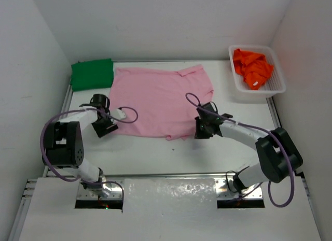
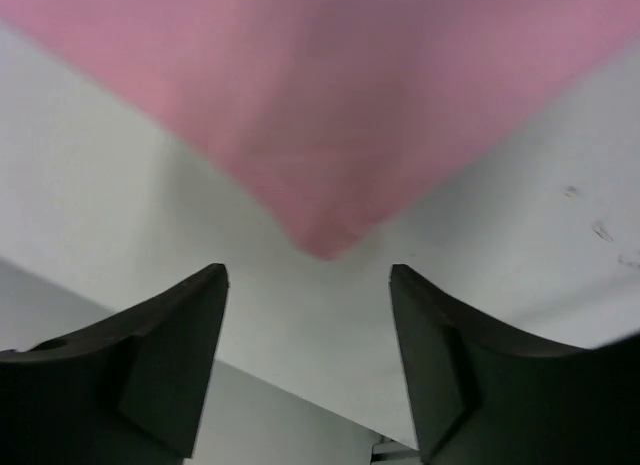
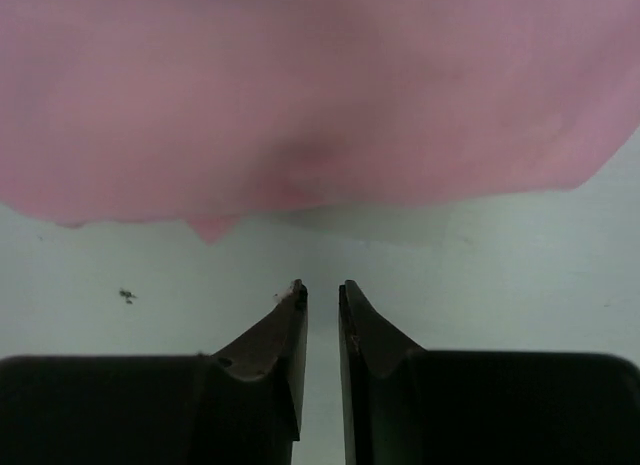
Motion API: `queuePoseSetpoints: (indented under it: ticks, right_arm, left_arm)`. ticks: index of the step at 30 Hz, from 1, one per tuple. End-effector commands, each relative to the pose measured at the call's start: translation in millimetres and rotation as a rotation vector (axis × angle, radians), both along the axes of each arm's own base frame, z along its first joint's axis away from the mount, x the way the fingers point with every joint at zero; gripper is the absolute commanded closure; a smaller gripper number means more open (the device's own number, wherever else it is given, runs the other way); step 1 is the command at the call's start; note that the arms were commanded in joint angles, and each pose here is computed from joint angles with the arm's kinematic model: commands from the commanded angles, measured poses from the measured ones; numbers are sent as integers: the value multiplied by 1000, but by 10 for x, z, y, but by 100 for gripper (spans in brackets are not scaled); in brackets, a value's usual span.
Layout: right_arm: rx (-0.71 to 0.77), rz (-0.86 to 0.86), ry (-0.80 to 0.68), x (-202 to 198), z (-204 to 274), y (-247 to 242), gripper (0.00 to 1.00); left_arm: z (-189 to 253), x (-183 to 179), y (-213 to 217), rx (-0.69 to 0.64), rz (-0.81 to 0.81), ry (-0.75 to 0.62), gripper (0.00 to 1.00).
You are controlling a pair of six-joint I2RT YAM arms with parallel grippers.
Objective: Fold and stack the t-shirts
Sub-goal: Flatten out the tshirt
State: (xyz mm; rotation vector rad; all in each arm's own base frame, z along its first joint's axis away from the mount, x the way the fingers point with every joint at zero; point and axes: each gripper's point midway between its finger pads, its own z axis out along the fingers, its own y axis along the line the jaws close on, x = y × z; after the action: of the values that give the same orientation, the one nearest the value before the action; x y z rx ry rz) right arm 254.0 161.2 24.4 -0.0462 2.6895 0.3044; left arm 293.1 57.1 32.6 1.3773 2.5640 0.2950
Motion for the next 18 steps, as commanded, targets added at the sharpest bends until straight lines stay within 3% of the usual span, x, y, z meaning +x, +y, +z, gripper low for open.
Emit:
queuePoseSetpoints:
  ticks: [1, 10, 14, 18]
  right_arm:
    - [228, -126, -62, 180, 189, 420, 82]
    - [357, -170, 108, -80, -254, 695, 66]
    - [310, -185, 92, 13, -312, 683, 61]
    - [273, -201, 112, 36, -355, 653, 59]
  left_arm:
    - [141, 323, 112, 74, -76, -171, 33]
    - [-31, 408, 111, 59, -29, -225, 28]
    - [-75, 469, 129, 75, -32, -267, 26]
    - [-117, 491, 1, 9, -39, -266, 25]
